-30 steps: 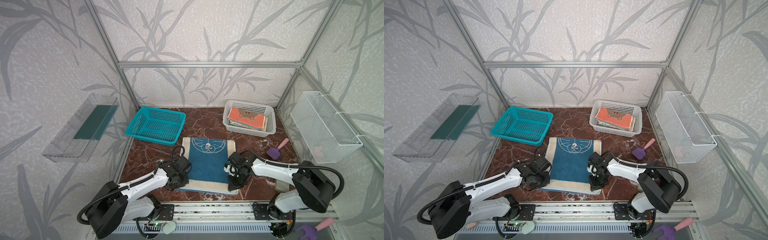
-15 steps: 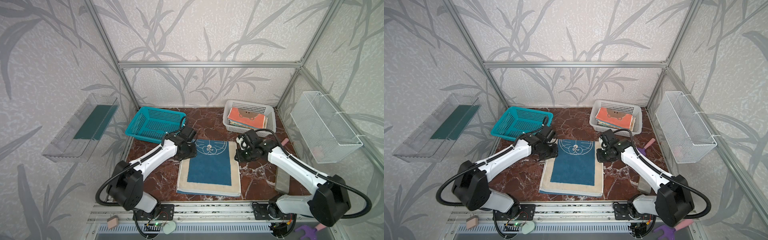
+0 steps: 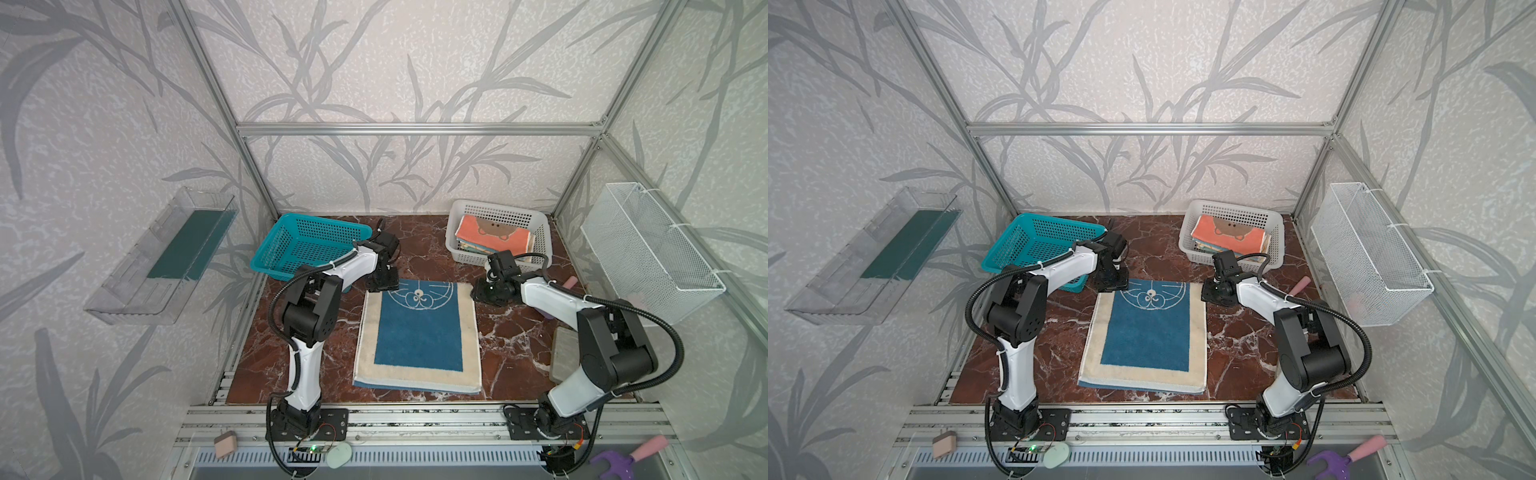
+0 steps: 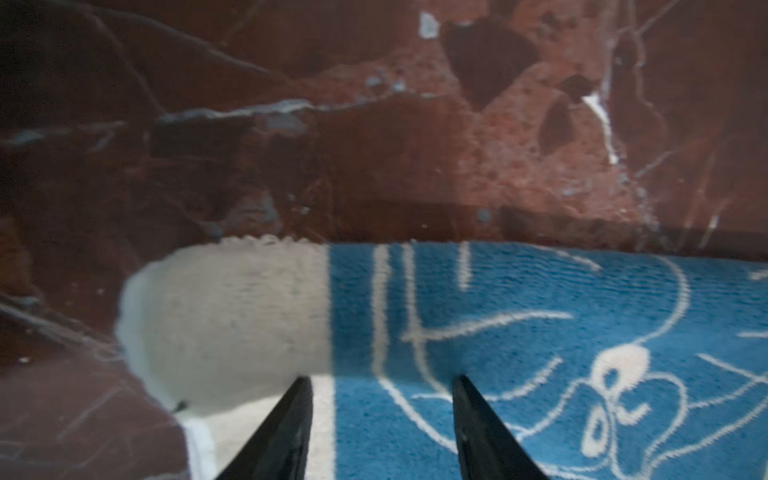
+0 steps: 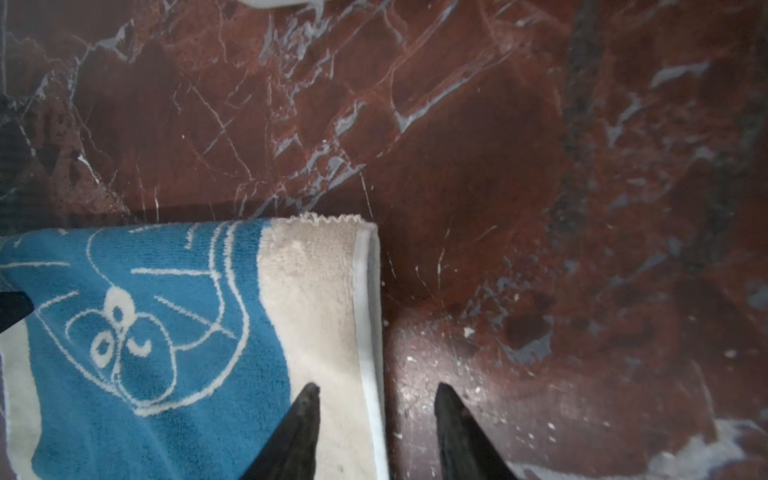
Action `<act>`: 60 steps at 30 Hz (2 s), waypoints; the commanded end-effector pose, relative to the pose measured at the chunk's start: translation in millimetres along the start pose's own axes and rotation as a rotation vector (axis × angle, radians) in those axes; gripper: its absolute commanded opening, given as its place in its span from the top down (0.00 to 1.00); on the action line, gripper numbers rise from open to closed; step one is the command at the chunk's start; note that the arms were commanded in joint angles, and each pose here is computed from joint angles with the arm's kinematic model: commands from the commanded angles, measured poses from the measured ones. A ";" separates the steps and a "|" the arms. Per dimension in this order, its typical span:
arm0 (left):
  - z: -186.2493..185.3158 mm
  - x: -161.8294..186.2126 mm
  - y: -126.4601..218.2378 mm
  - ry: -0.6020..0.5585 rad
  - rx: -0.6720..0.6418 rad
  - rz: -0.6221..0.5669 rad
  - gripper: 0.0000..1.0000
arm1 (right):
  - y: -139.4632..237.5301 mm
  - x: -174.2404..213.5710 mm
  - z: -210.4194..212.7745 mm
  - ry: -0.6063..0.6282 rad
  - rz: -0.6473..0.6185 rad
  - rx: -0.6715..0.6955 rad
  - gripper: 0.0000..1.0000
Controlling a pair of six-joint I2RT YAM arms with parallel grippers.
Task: Fold and stack the towels
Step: 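Grasp the towel's far edge with both grippers, then fold the far edge toward the robot with both grippers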
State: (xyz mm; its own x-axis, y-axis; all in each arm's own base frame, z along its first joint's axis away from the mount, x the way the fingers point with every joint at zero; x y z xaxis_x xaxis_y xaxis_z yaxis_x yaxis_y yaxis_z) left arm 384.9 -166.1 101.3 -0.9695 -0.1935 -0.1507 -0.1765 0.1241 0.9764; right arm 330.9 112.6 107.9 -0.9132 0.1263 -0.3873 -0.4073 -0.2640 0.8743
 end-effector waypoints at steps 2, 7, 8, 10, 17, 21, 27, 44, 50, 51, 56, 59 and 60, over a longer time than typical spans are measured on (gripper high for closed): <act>17.5 -19.5 9.2 -0.005 -0.023 -0.021 0.44 | -12.2 -21.7 3.4 -0.014 -0.061 -0.006 0.53; 34.0 -33.5 9.9 0.020 -0.026 -0.021 0.39 | -25.6 -32.6 7.3 -0.002 -0.062 -0.034 0.53; 35.7 -34.6 9.0 0.024 -0.025 -0.020 0.36 | -27.7 -33.5 7.6 0.003 -0.058 -0.034 0.53; 38.5 -36.0 5.6 0.030 -0.021 -0.010 0.34 | -32.1 -36.1 7.8 0.006 -0.051 -0.036 0.53; 35.7 -33.7 -10.8 0.043 0.052 0.033 0.44 | -41.1 -39.5 4.1 -0.007 -0.038 -0.035 0.55; 33.1 -34.7 -16.1 0.052 0.084 0.025 0.45 | -43.8 -41.0 2.4 -0.010 -0.042 -0.039 0.57; 30.5 -36.8 -9.9 0.044 0.102 0.002 0.74 | -49.2 -44.9 4.8 -0.004 -0.041 -0.075 0.81; 24.4 -35.4 70.9 -0.047 0.244 -0.211 1.00 | 12.5 -64.8 6.0 0.095 -0.157 -0.122 1.00; 26.0 -34.9 90.4 -0.060 0.310 -0.255 1.00 | 37.0 -70.2 9.4 0.143 -0.217 -0.145 1.00; 27.5 -35.2 91.4 -0.057 0.324 -0.257 1.00 | 39.9 -72.0 9.4 0.147 -0.229 -0.167 1.00; 33.2 -31.5 99.7 -0.055 0.424 -0.275 1.00 | 55.2 -74.8 12.5 0.185 -0.279 -0.282 1.00; 35.9 -22.8 102.7 -0.056 0.464 -0.285 1.00 | 59.8 -65.1 14.1 0.211 -0.287 -0.316 1.00; 36.7 -18.0 101.9 -0.057 0.475 -0.284 1.00 | 60.2 -59.4 14.1 0.217 -0.285 -0.331 1.00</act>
State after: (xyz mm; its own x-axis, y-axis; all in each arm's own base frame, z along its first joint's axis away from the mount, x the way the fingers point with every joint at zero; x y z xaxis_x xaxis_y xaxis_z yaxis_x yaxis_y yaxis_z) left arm 384.7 -114.4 181.9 -0.8986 -0.2381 -0.3686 -0.4384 0.4499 0.7781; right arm 370.2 101.1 176.3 -0.7708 0.0682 -0.6334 -0.5793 -0.4888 0.6523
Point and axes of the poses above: each gripper's point midway between its finger pads, its own y axis back along the fingers, its own z axis along the line the jaws close on, x = y × z, the point moved 7 cm from there along y, back along the fingers, and after that the axes turned 7 degrees about y, right-handed, at the moved point
